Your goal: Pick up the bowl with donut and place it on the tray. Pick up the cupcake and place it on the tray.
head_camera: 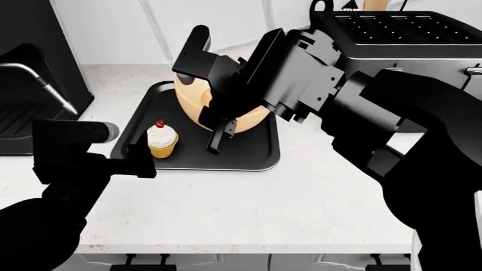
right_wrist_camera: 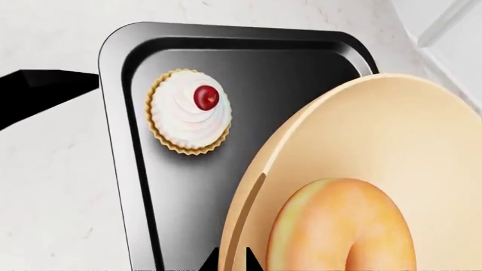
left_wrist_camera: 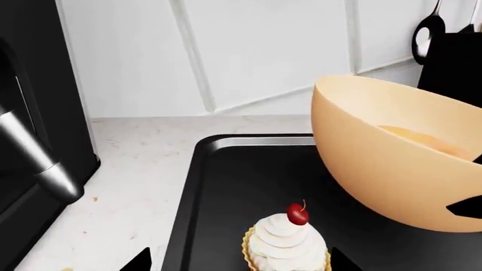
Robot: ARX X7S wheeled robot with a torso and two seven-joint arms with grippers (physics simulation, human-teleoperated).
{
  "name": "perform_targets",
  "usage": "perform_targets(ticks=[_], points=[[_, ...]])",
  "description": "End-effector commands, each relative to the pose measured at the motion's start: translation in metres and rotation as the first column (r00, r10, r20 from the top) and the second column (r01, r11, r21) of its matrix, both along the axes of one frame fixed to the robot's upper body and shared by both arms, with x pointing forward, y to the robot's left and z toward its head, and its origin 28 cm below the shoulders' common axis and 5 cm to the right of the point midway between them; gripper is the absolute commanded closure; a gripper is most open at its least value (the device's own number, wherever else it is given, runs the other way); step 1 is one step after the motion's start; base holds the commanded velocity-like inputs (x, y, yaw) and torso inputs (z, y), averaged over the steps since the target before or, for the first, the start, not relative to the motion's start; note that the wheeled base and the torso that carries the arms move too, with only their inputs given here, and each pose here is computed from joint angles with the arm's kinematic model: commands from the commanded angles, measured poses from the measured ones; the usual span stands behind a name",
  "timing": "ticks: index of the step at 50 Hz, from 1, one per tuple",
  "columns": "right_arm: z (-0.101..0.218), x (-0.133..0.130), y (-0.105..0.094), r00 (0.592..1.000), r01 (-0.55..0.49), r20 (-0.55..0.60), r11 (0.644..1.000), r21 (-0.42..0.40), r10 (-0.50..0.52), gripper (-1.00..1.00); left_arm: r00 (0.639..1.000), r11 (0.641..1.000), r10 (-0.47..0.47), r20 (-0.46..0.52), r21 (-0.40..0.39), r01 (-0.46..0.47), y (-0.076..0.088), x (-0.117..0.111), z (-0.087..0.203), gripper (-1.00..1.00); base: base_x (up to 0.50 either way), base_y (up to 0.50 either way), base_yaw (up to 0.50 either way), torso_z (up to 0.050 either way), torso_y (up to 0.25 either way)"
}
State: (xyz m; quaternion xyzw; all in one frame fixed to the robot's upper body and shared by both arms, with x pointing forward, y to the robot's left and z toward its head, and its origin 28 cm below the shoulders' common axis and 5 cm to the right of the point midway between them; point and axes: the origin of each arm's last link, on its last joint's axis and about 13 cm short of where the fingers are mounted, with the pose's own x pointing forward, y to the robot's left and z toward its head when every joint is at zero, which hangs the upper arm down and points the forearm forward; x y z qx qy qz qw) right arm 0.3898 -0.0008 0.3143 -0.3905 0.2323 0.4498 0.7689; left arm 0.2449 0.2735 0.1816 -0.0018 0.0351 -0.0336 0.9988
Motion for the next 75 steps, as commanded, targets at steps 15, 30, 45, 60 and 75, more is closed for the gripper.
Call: perform_targets(ticks=[15,30,45,60,75], points=[[0.003,0.0,0.0,0.999,0.008,0.033,1.0,-0.013,-0.007,1.0,1.0,1.0,-0.002,-0.002,-0.002,0.002,0.001,0.0,-0.002,-1.0,0.0,0.0,0.0,0.001,0.001],[0.005,0.001,-0.001,0.999,0.014,0.044,1.0,-0.002,-0.014,-1.0,1.0,1.0,0.001,-0.005,-0.006,-0.001,0.001,-0.001,-0.003,-1.0,0.0,0.0,0.0,0.0,0.001],[0.022,-0.003,0.002,0.997,0.01,0.083,0.999,0.032,-0.013,-1.0,1.0,1.0,0.009,0.003,-0.011,-0.009,0.002,-0.004,-0.001,-1.0,0.0,0.0,0.0,0.0,0.0],[0.036,-0.034,-0.01,0.991,0.027,0.129,0.996,0.081,-0.037,-1.0,0.999,1.0,-0.01,0.036,-0.01,0.01,0.0,-0.014,0.009,-1.0,0.0,0.0,0.0,0.0,0.0],[0.042,-0.08,-0.039,0.977,0.072,0.185,0.977,0.199,-0.11,-1.0,0.996,1.0,-0.028,0.084,-0.003,0.028,0.001,-0.028,0.021,-1.0,0.0,0.0,0.0,0.0,0.0]])
